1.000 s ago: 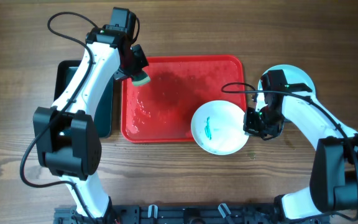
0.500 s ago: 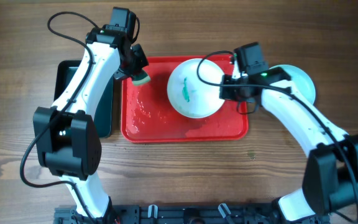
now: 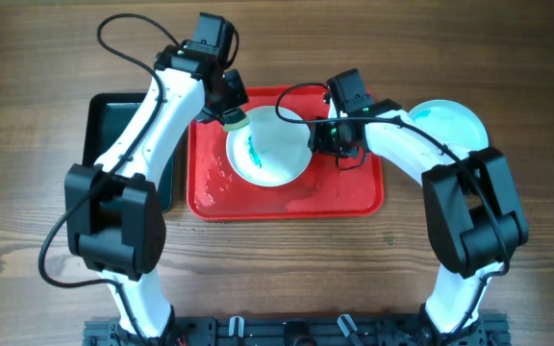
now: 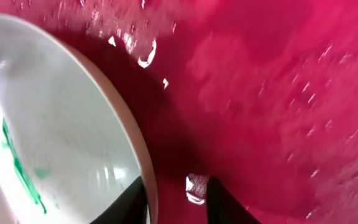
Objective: Clean dirty plates on tray and stack at the side
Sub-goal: 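Scrub the plate with the sponge while right gripper holds its rim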
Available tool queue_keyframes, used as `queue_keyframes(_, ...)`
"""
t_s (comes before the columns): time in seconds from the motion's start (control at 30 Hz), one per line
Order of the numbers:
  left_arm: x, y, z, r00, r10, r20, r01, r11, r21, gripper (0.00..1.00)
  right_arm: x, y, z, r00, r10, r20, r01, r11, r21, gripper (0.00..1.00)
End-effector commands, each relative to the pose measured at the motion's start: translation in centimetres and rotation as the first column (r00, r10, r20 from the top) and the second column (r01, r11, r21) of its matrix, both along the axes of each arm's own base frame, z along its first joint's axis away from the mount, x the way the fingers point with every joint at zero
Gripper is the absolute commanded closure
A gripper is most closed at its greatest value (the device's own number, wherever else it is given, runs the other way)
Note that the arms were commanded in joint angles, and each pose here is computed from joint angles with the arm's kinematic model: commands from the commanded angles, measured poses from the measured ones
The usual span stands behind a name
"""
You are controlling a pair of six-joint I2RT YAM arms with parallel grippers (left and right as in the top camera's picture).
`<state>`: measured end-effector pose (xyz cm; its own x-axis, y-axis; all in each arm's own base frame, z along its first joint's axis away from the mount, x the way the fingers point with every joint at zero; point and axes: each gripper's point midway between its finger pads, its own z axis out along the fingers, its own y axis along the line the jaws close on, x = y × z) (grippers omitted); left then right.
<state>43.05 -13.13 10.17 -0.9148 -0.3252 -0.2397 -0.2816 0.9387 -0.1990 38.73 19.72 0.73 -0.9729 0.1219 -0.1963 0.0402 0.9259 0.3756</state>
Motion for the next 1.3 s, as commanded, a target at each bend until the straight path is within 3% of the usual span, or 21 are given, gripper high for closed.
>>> queue_keyframes(0.0,-0.2,0.0,-1.7,0.999,0.015,-0.039,-0.015,1.0,0.006,0.96,1.0,-0.4,-1.6,1.0,0.026,0.016,-0.025,0.999,-0.03,0.71)
queue_keyframes(0.1,-0.2,0.0,-2.2,0.999,0.016,-0.052,-0.015,1.0,0.01,0.96,1.2,0.7,-2.1,0.997,0.07,0.032,-0.07,0.998,0.001,0.79)
queue_keyframes(0.2,-0.4,0.0,-2.9,0.997,0.02,-0.07,-0.019,1.0,0.014,0.96,2.4,0.7,-1.9,0.994,0.066,0.089,-0.065,0.998,-0.013,0.96)
queue_keyframes(0.3,-0.9,0.0,-3.7,0.995,0.026,-0.1,-0.024,0.999,0.022,0.96,1.8,0.4,-2.2,0.999,-0.011,0.032,0.012,1.0,-0.008,0.96)
queue_keyframes(0.47,-0.9,0.9,-5.5,0.996,0.037,-0.078,-0.031,0.997,0.073,0.96,0.4,1.0,-2.3,0.999,-0.001,-0.033,0.002,0.999,0.035,0.96)
queue_keyframes(0.63,-0.4,-2.0,-8.5,0.981,-0.19,0.031,0.184,0.972,0.144,0.96,0.3,1.0,-2.3,0.999,0.0,-0.036,0.001,0.999,0.037,0.96)
queue_keyframes(0.77,-1.8,-4.3,-11.5,0.965,-0.261,-0.016,0.26,0.955,0.143,0.96,0.3,1.0,-2.3,0.999,0.004,-0.035,-0.002,0.999,0.036,0.96)
queue_keyframes(0.87,-3.6,-7.2,-12.0,0.905,-0.423,-0.049,0.425,0.905,0.031,0.96,0.2,1.3,-2.2,0.999,0.03,-0.031,-0.029,0.998,0.048,0.96)
queue_keyframes(0.97,-7.4,-12.2,-9.7,0.77,-0.638,-0.005,0.604,0.731,-0.318,0.96,0.2,1.3,-2.2,0.999,0.03,-0.032,-0.029,0.998,0.048,0.96)
queue_keyframes(1.0,-8.2,-12.8,-9.2,0.749,-0.662,0.006,0.615,0.693,-0.378,0.96,0.2,1.3,-2.2,0.999,0.03,-0.032,-0.029,0.998,0.048,0.96)
queue_keyframes(1.07,-8.8,-12.4,-9.1,0.751,-0.66,-0.017,0.599,0.691,-0.404,0.96,0.2,1.3,-2.2,0.999,0.03,-0.032,-0.029,0.998,0.048,0.96)
queue_keyframes(1.13,-7.3,-10.5,-10.0,0.803,-0.594,-0.058,0.549,0.773,-0.317,0.96,0.2,1.3,-2.2,0.999,0.03,-0.032,-0.028,0.998,0.048,0.96)
queue_keyframes(1.17,-5.4,-7.7,-11.0,0.882,-0.459,-0.106,0.439,0.883,-0.169,0.96,0.2,1.3,-2.2,0.999,0.03,-0.032,-0.028,0.998,0.048,0.96)
queue_keyframes(1.2,-4.2,-5.6,-11.5,0.925,-0.361,-0.12,0.356,0.933,-0.06,0.96,0.2,1.3,-2.2,0.999,0.03,-0.032,-0.029,0.998,0.047,0.96)
queue_keyframes(1.23,-2.8,-2.3,-11.7,0.972,-0.208,-0.11,0.219,0.97,0.104,0.96,0.2,1.3,-2.2,0.999,0.031,-0.033,-0.029,0.998,0.047,0.96)
queue_keyframes(1.27,-1.9,0.4,-11.5,0.993,-0.094,-0.077,0.109,0.966,0.235,0.96,0.2,1.3,-2.2,0.999,0.031,-0.033,-0.029,0.998,0.047,0.96)
